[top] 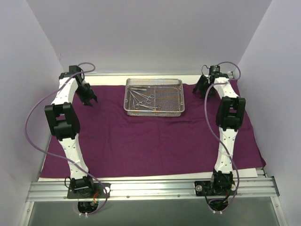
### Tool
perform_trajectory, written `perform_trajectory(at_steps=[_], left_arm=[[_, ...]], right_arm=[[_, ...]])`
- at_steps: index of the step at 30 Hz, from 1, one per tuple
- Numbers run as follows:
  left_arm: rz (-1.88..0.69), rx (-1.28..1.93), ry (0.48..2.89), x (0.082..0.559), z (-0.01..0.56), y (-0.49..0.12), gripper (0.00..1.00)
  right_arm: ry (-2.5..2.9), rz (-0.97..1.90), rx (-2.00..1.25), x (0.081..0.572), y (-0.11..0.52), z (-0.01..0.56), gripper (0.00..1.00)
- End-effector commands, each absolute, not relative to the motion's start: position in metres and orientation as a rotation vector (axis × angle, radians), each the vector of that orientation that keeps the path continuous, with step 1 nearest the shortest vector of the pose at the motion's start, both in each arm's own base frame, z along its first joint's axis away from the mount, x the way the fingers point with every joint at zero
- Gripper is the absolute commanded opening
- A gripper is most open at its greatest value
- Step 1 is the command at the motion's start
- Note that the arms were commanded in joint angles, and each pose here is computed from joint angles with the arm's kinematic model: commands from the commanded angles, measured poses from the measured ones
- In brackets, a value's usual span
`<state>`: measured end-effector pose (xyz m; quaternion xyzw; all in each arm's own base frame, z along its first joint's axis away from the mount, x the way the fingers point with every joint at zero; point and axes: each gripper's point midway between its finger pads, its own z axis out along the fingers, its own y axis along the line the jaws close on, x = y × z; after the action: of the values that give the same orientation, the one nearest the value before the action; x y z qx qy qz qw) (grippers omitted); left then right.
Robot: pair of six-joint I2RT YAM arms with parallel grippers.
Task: Open and lay out the surgical kit
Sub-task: Smooth out the surgical kit at the center of the board.
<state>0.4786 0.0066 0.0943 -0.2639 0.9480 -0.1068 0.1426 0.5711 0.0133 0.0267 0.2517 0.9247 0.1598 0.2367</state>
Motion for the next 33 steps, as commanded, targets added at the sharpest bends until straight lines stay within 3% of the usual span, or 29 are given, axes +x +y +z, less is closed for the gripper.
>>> perform_trajectory(at_steps=[1,6,7,12,28,33], left_arm=[[-0.210,-0.712,2.780,0.447,0.084,0.020,0.47],[-0.266,-0.730,2.854,0.414,0.057,0.007,0.50],[-0.261,-0.735,2.873,0.405,0.051,0.007,0.50],[-0.275,-0.716,2.877,0.405,0.053,0.007,0.51],[-0.359,-0.848,2.935,0.390,0.016,0.029,0.51],[-0.347,-0.856,2.939,0.380,0.013,0.031,0.50]], right_arm=[[2.670,0.152,0.728,0.509,-0.022,0.041,0.59],[2.716,0.036,0.730,0.451,-0.034,0.054,0.65],[2.740,-0.024,0.741,0.435,-0.040,0.043,0.71],[2.741,-0.151,0.718,0.394,-0.056,0.054,0.75],[2.923,-0.033,1.022,0.251,-0.035,-0.029,0.72],[2.887,-0.101,1.087,0.249,-0.046,-0.018,0.72]])
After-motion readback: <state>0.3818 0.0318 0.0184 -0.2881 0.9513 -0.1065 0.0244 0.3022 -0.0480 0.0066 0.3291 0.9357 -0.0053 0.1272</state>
